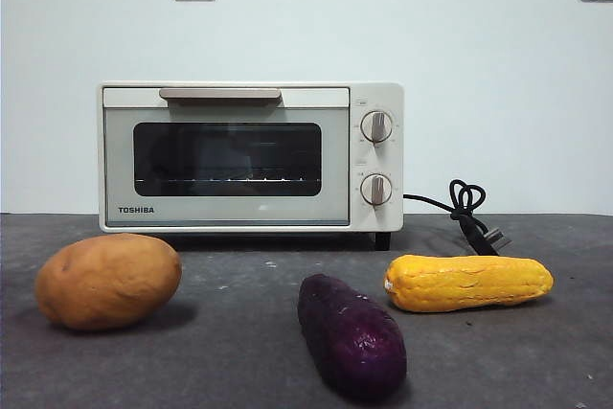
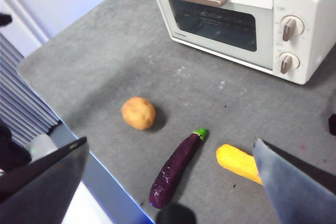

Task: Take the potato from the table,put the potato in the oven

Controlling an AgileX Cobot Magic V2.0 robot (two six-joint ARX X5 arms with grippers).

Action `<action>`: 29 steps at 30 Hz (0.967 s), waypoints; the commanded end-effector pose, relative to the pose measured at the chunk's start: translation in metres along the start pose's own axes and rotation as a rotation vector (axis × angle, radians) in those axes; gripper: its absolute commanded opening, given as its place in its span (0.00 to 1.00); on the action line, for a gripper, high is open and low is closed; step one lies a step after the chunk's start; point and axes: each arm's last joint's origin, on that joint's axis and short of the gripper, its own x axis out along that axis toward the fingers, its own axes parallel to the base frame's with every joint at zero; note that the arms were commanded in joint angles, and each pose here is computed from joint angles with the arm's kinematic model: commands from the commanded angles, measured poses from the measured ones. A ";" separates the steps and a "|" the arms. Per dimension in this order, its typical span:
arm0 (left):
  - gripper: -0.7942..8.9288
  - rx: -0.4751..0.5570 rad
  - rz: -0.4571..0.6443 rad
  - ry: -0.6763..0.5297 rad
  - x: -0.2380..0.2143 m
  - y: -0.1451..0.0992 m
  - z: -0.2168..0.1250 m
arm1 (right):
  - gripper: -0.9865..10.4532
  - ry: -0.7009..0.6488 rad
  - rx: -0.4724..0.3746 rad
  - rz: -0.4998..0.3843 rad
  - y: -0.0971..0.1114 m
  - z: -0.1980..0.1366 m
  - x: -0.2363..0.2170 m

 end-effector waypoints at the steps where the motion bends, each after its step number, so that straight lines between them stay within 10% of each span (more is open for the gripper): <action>1: 0.07 0.032 -0.008 -0.019 0.006 0.004 0.007 | 0.67 -0.003 -0.004 0.004 0.001 0.001 0.000; 29: 0.07 0.123 -0.060 0.118 0.225 0.083 0.079 | 0.66 0.069 0.041 0.029 -0.002 -0.002 0.008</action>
